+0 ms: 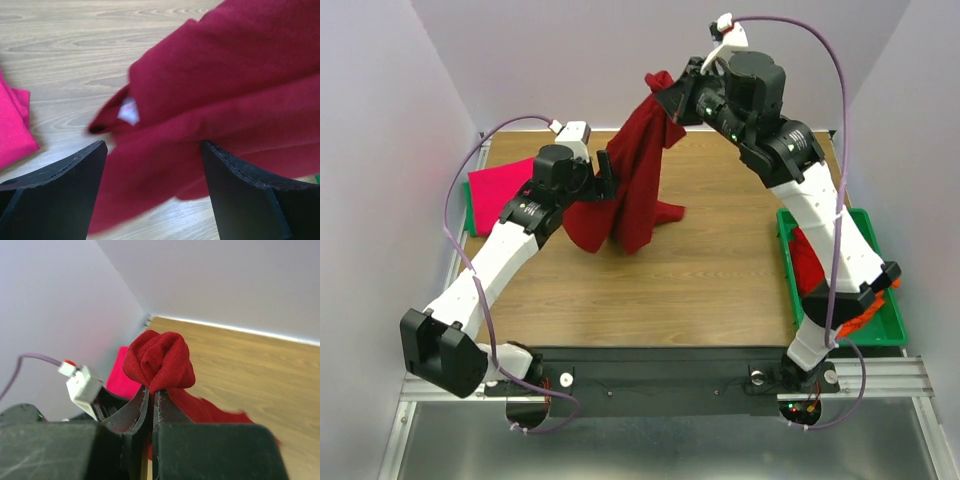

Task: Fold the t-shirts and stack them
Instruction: Move the tshirt to the center of the board, then flatten the tshirt out

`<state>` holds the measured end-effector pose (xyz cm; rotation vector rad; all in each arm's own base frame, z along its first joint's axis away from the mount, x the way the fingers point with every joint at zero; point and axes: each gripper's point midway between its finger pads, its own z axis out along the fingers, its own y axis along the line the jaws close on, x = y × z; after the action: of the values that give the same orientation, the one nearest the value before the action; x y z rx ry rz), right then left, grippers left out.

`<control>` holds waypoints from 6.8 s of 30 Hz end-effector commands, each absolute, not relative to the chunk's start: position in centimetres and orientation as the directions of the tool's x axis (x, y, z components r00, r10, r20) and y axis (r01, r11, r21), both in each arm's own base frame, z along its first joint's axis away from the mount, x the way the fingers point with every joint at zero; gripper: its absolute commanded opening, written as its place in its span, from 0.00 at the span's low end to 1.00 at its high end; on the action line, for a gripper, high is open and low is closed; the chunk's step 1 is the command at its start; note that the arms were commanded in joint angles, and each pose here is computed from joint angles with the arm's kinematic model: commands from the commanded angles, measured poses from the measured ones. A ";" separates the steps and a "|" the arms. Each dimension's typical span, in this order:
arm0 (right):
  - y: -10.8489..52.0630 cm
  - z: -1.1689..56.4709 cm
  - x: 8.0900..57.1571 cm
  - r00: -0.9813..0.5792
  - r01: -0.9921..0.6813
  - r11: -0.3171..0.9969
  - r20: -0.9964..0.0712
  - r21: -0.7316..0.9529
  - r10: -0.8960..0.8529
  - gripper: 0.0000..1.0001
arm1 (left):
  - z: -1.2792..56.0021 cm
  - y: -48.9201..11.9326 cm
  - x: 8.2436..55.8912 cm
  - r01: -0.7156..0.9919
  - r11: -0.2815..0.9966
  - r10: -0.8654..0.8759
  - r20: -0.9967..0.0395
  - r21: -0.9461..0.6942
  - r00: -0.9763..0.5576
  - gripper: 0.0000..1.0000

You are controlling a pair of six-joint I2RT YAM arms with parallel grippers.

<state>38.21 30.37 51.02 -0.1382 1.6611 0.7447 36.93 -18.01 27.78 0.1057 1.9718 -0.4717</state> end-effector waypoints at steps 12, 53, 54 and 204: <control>14.0 32.1 36.2 -0.273 0.275 0.897 -0.866 0.347 0.419 0.00 | 25.9 -18.3 36.6 0.341 0.911 -0.062 -0.895 -0.231 -0.441 0.79; 18.8 10.6 37.7 -0.762 0.153 0.981 -0.618 0.115 0.192 0.73 | 10.8 -15.5 43.4 0.181 0.977 0.034 -0.758 -0.111 -0.651 0.51; 18.7 10.5 37.8 -0.762 0.158 0.981 -0.618 0.111 0.193 0.73 | 10.8 -15.5 43.4 0.180 0.977 0.032 -0.757 -0.114 -0.652 0.49; 14.4 30.9 59.2 -0.364 0.071 0.952 -0.881 0.299 0.304 1.00 | 22.2 -16.3 48.1 0.228 0.910 -0.163 -0.804 -0.347 -0.572 0.81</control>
<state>61.22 12.91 24.77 0.2176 2.0264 0.0206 46.81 -18.36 18.71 0.0212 2.1996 -0.6616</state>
